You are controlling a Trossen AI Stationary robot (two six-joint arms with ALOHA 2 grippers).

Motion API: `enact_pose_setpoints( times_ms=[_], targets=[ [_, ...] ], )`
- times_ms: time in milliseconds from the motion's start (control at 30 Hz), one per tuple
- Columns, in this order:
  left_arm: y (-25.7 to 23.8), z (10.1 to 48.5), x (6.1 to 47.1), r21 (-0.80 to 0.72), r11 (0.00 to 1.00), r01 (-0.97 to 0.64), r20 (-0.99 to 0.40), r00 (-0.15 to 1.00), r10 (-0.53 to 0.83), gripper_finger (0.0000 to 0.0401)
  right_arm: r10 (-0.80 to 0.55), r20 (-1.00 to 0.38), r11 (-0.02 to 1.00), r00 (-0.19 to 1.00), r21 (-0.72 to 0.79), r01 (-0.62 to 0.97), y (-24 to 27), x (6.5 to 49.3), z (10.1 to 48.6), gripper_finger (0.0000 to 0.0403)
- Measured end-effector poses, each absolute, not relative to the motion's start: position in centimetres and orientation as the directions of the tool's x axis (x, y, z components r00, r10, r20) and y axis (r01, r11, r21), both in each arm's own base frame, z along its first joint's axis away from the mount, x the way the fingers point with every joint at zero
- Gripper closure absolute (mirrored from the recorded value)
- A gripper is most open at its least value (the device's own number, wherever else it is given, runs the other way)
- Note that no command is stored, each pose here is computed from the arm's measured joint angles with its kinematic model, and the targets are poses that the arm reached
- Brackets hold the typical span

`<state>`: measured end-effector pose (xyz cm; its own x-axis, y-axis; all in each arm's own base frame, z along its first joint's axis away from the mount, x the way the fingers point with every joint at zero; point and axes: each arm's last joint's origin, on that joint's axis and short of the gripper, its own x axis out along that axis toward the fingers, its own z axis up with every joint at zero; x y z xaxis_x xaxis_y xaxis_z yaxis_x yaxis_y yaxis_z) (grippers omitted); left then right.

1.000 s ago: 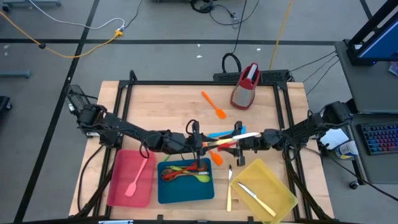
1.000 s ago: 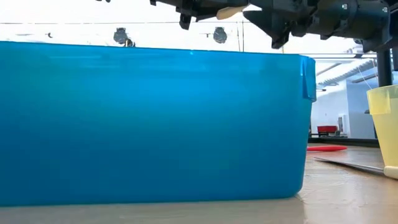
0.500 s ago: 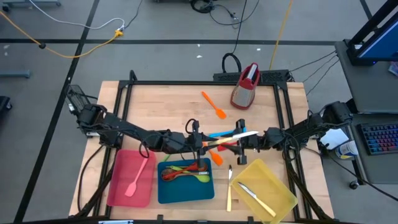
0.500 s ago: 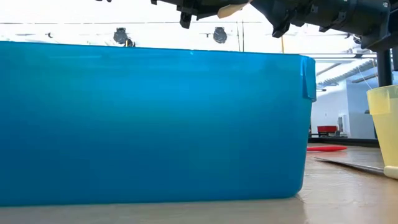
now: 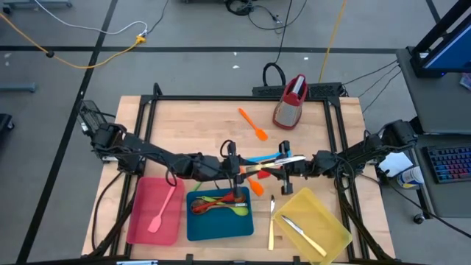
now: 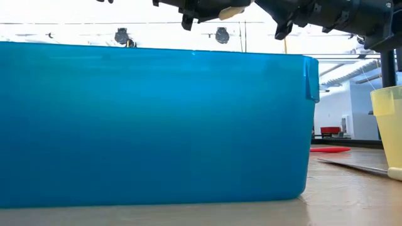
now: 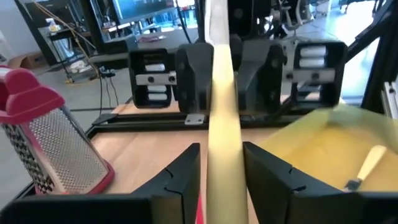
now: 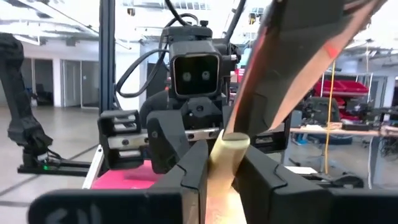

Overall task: Pick & Place Kitchen Items
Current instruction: Put the yellow table knife into the yellow bin

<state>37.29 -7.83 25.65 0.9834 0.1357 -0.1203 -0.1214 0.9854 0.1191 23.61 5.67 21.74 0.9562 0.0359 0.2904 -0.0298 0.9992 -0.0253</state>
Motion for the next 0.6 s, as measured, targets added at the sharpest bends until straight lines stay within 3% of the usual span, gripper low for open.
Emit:
enact_pose_setpoints(
  times_ms=[300, 600],
  targets=[
    [-7.9, 25.0, 37.2, 0.136, 0.984, -0.111, -0.188, 0.973, 0.136, 0.0271, 0.039, 0.257, 0.998, 0.966, 0.04, -0.051, 6.1, 23.5, 21.6, 0.0354],
    [-7.8, 24.5, 37.1, 0.106, 0.987, -0.119, -0.24, 0.96, 0.142, 0.027, -0.08, 0.134, 0.997, 0.988, 0.001, 0.08, 7.3, 22.4, 21.5, 0.0354]
  ],
)
